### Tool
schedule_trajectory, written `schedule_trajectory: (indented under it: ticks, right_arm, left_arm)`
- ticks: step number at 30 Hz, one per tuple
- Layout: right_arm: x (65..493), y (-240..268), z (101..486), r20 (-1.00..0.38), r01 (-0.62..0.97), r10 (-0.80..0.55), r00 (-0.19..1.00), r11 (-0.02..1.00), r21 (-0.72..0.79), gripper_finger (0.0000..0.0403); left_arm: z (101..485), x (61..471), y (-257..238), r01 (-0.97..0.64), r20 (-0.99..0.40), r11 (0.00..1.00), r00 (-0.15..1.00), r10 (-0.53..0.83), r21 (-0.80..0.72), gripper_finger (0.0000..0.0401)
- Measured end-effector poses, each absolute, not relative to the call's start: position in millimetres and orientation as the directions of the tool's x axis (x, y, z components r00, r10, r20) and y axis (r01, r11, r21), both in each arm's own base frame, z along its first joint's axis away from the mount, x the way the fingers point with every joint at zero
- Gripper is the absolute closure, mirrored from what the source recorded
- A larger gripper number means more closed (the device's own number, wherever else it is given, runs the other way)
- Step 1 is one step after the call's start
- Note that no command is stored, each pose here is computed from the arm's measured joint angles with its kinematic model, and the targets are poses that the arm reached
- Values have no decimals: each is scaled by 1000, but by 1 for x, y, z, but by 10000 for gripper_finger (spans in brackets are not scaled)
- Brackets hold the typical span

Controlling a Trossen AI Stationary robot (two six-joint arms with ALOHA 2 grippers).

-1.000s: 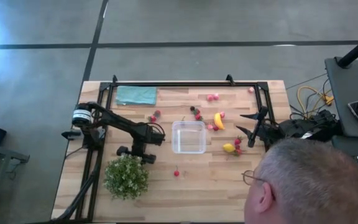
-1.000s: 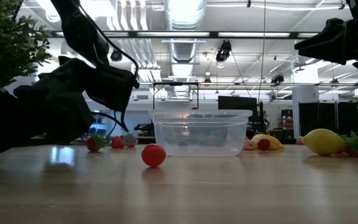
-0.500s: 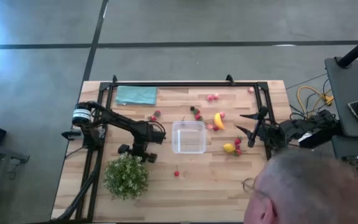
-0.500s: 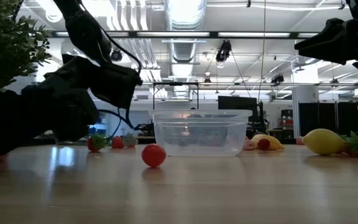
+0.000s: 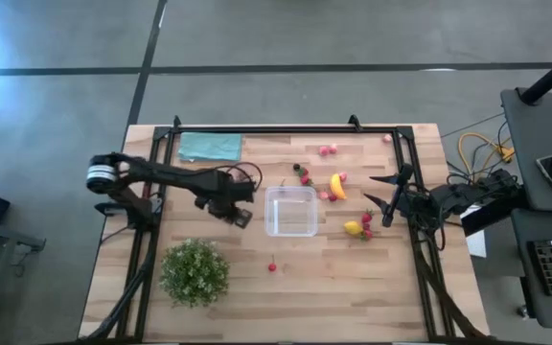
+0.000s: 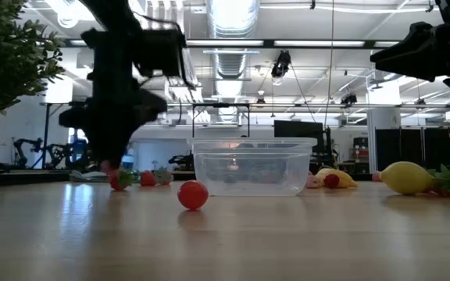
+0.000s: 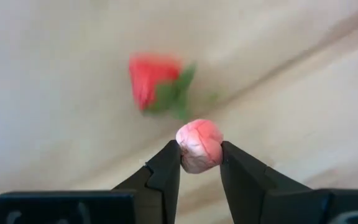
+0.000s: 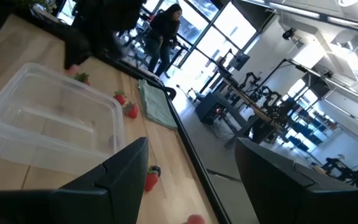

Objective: Pick and placing Produce into tupperware
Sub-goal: Put the peach into the transparent container

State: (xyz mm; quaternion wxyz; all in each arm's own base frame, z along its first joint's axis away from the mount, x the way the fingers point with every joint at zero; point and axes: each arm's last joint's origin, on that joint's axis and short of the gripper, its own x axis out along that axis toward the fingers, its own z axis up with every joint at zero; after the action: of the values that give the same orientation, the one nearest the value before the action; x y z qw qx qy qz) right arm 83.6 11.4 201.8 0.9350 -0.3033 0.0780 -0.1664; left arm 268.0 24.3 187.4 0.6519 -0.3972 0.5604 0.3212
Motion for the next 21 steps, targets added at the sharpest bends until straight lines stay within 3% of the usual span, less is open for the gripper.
schedule_trajectory:
  ticks: [4,10,16,21]
  right_arm:
    - [84,11,202,-45,264,-359,932,761,-593,170]
    - [84,11,202,-45,264,-359,932,760,-593,170]
    - [84,11,202,-46,263,-358,932,760,-594,170]
    - [84,11,202,-45,263,-358,933,761,-593,170]
  left_arm:
    - [207,268,26,-784,-927,582,351,133,-214,315]
    - [226,289,27,-578,-746,744,645,166,-335,315]
    - [225,316,29,-484,-718,821,683,138,-303,315]
    - [223,343,26,-338,-724,891,690,16,-302,315]
